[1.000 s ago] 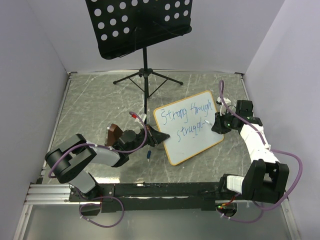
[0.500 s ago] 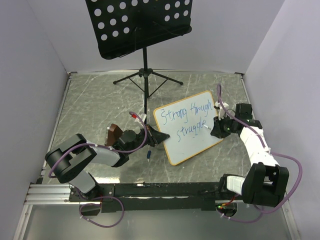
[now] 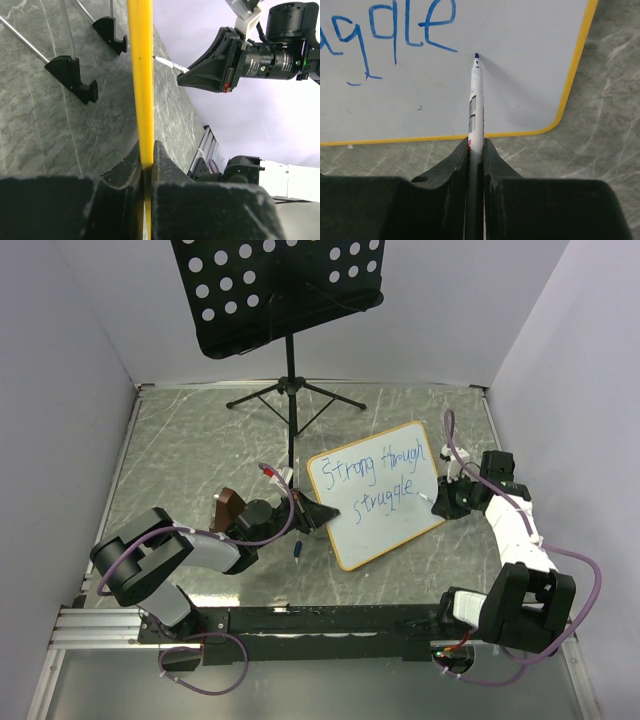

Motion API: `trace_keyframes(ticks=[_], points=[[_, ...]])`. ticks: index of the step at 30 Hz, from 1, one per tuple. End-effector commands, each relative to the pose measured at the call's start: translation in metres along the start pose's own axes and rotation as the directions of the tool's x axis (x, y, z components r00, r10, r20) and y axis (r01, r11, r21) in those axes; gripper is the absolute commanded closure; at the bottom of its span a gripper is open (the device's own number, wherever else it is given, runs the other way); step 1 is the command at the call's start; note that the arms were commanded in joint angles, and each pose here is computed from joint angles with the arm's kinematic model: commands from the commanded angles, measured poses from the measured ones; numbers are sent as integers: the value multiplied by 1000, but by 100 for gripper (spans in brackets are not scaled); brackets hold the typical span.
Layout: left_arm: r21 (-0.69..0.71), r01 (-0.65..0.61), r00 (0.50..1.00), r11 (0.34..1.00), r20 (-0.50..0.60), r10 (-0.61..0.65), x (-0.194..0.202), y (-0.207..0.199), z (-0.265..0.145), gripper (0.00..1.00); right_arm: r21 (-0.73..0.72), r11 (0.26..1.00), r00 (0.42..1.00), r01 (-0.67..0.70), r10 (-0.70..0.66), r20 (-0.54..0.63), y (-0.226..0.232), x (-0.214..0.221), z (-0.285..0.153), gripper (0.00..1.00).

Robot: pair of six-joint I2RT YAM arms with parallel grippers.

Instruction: Write a sentence on the whiteboard

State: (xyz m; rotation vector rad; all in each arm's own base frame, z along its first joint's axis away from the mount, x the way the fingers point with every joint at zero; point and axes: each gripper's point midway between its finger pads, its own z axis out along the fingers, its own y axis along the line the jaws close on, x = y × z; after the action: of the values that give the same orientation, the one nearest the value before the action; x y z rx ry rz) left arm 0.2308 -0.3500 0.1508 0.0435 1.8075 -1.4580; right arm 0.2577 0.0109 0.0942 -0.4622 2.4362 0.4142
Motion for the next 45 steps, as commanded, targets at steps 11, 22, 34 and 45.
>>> trace_keyframes(ticks=[11, 22, 34, 45], points=[[154, -66, 997, 986, 47, 59, -16, -40, 5, 99, 7, 1000, 993, -15, 14, 120, -18, -57, 0, 100], [154, -68, 997, 986, 50, 61, -17, -40, 6, 99, -87, 996, 995, 27, -18, 97, 4, -47, 5, 100], [153, -67, 997, 986, 56, 59, -18, -40, 4, 99, -59, 998, 999, 38, -36, 24, 5, -11, 3, 100], [151, -65, 997, 986, 56, 57, -18, -39, 3, 99, -13, 1000, 1000, 16, -16, -4, -10, -2, -1, 100]])
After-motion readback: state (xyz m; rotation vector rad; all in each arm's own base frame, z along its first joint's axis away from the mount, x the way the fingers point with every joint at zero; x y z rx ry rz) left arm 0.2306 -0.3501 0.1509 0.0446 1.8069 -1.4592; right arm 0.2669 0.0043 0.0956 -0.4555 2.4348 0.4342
